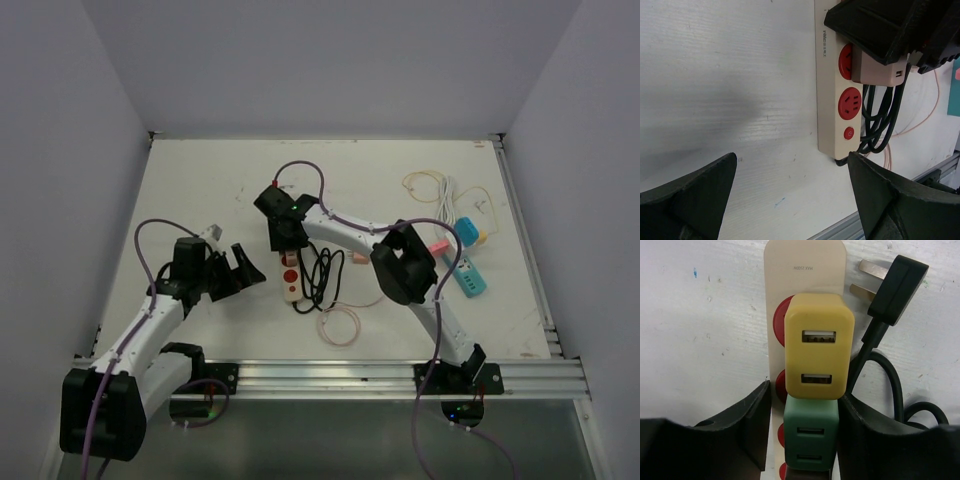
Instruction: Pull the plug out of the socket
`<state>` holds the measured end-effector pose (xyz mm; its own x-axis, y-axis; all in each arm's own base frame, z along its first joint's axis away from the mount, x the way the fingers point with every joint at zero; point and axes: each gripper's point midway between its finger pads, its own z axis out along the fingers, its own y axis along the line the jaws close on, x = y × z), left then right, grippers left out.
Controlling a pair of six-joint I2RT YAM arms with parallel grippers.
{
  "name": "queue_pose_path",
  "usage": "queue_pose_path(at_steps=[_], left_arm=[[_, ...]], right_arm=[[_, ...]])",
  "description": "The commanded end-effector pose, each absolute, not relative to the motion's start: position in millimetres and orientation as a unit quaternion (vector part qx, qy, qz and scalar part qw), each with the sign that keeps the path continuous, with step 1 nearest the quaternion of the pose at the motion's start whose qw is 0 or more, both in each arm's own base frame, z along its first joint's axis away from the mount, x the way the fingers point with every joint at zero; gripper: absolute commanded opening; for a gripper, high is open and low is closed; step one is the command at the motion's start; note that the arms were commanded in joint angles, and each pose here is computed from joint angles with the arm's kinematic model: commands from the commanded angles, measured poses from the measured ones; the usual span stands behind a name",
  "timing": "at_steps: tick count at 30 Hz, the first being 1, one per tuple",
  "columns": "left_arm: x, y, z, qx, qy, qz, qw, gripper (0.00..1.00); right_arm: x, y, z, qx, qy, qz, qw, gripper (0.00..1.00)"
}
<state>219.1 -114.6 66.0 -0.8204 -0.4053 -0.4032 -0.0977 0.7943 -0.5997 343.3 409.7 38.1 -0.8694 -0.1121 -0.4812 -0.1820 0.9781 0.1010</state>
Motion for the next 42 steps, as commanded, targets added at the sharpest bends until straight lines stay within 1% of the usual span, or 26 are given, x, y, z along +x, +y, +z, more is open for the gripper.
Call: queue_pose_path(at_steps=[1, 4, 6, 7, 10, 11, 17, 21, 28, 31, 34, 35, 37, 38, 40, 41, 42], left_arm=[[224, -116, 68, -0.129, 0.907, -0.296, 0.271, 0.96], [225, -119, 72, -0.126, 0.905, -0.305, 0.269, 0.96], [228, -123, 77, -0.125, 0.901, -0.314, 0.27, 0.97], [229, -125, 77, -0.123, 0.901, -0.319, 0.268, 0.97], [232, -134, 81, -0.121, 0.899, -0.328, 0.263, 0.97], [235, -145, 85, -0.12, 0.895, -0.341, 0.26, 0.97], [238, -165, 82, -0.112, 0.897, -0.349, 0.247, 0.97], [242, -168, 76, -0.116, 0.9, -0.345, 0.24, 0.94], [239, -165, 50, -0.115, 0.914, -0.323, 0.218, 0.9], [239, -163, 41, -0.116, 0.918, -0.314, 0.214, 0.86], [242, -163, 39, -0.116, 0.918, -0.312, 0.216, 0.77], [243, -163, 39, -0.117, 0.917, -0.312, 0.218, 0.72], [246, -163, 38, -0.119, 0.917, -0.31, 0.22, 0.67], [247, -163, 38, -0.119, 0.918, -0.308, 0.221, 0.59], [247, -164, 37, -0.117, 0.918, -0.31, 0.219, 0.53], [247, -164, 37, -0.116, 0.918, -0.311, 0.218, 0.46], [247, -164, 36, -0.116, 0.918, -0.311, 0.217, 0.42]], right_arm=[[343, 429, 51, -0.066, 0.958, 0.132, 0.247, 0.22], [340, 436, 62, -0.047, 0.95, 0.198, 0.237, 0.07], [339, 435, 57, -0.017, 0.944, 0.236, 0.229, 0.03], [339, 437, 70, -0.011, 0.937, 0.259, 0.233, 0.01], [327, 448, 77, -0.005, 0.925, 0.314, 0.214, 0.0], [321, 454, 82, 0.004, 0.917, 0.345, 0.202, 0.0], [313, 462, 85, 0.012, 0.899, 0.393, 0.19, 0.0], [312, 465, 82, 0.025, 0.887, 0.424, 0.181, 0.0], [313, 466, 81, 0.037, 0.877, 0.448, 0.169, 0.0], [312, 465, 80, 0.034, 0.878, 0.448, 0.168, 0.0], [311, 465, 78, 0.031, 0.878, 0.449, 0.164, 0.0], [309, 465, 78, 0.031, 0.878, 0.449, 0.163, 0.0], [308, 465, 77, 0.03, 0.878, 0.449, 0.161, 0.0], [309, 464, 77, 0.03, 0.878, 0.45, 0.161, 0.0], [308, 464, 78, 0.029, 0.878, 0.451, 0.161, 0.0], [307, 464, 78, 0.031, 0.878, 0.451, 0.16, 0.0], [307, 464, 79, 0.031, 0.877, 0.452, 0.161, 0.0]])
